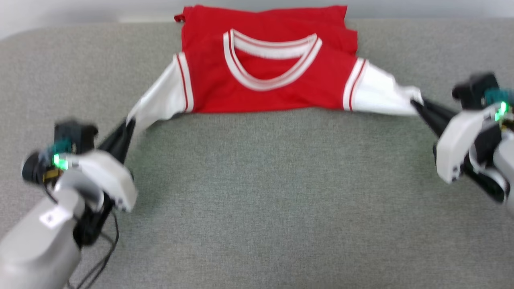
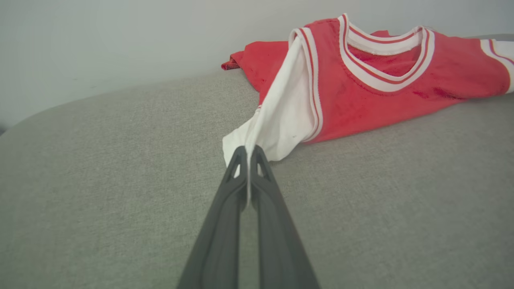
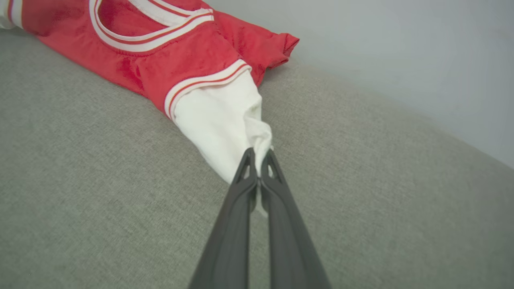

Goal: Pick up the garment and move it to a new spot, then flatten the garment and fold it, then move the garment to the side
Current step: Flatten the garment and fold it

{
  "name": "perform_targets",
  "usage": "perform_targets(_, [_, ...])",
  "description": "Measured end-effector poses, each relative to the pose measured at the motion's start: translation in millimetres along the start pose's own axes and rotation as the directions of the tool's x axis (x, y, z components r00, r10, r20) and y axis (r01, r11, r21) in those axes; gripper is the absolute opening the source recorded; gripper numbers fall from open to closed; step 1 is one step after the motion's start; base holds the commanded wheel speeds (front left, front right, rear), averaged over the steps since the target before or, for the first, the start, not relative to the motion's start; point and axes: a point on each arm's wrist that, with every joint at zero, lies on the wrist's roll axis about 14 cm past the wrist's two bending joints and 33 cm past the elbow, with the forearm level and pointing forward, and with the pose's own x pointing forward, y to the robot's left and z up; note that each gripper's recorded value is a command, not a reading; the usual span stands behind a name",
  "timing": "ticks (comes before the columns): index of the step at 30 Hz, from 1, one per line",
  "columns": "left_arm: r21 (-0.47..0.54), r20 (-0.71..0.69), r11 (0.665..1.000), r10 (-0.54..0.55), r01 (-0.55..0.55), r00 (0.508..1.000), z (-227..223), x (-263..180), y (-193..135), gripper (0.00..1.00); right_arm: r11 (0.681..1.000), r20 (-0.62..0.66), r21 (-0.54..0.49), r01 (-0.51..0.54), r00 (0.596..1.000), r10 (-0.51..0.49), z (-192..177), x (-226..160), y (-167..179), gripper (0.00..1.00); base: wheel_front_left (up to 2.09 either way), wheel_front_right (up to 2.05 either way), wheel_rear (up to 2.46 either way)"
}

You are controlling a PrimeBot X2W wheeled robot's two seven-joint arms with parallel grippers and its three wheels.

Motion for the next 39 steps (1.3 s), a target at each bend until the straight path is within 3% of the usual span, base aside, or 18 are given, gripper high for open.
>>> perform_targets(8, [-0.062, -0.126, 0.996, 0.056, -0.064, 0.990, -59.6, -79.3, -7.3, 0.00, 0.995, -0.082, 0.093, 0.032, 0.996, -0.024, -60.3, -71.4, 10.3, 0.00, 0.00, 0.00, 0.00])
perform_targets(20, [-0.135, -0.225, 0.976, 0.135, -0.169, 0.965, -100.7, -165.1, -9.7, 0.00, 0.975, -0.167, 0.205, 0.089, 0.984, -0.055, -124.8, -160.8, 32.3, 0.00, 0.00, 0.00, 0.00])
perform_targets(26, [-0.150, -0.274, 0.964, 0.172, -0.219, 0.946, -117.3, -194.0, -10.3, 0.00, 0.963, -0.260, 0.259, 0.078, 0.966, -0.008, -156.7, -193.5, 57.7, 0.00, 0.00, 0.00, 0.00])
perform_targets(32, [-0.173, -0.286, 0.959, 0.169, -0.224, 0.943, -123.1, -203.3, -19.5, 0.00, 0.960, -0.309, 0.270, 0.070, 0.951, 0.018, -161.2, -200.8, 65.8, 0.00, 0.00, 0.00, 0.00])
perform_targets(33, [-0.172, -0.281, 0.961, 0.165, -0.218, 0.946, -121.8, -202.7, -21.4, 0.00, 0.963, -0.305, 0.262, 0.070, 0.952, 0.014, -157.4, -199.1, 63.3, 0.09, 0.00, 0.00, 0.00])
perform_targets(35, [-0.171, -0.269, 0.963, 0.160, -0.210, 0.950, -118.9, -200.8, -24.3, 0.00, 0.969, -0.288, 0.238, 0.071, 0.958, 0.000, -146.2, -194.3, 56.4, 1.00, 0.00, 0.00, 0.00])
perform_targets(39, [-0.162, -0.228, 0.966, 0.163, -0.202, 0.960, -106.2, -191.1, -24.5, 0.00, 0.981, -0.232, 0.185, 0.056, 0.973, -0.012, -109.8, -180.2, 42.7, 1.00, 0.00, 0.00, 0.00])
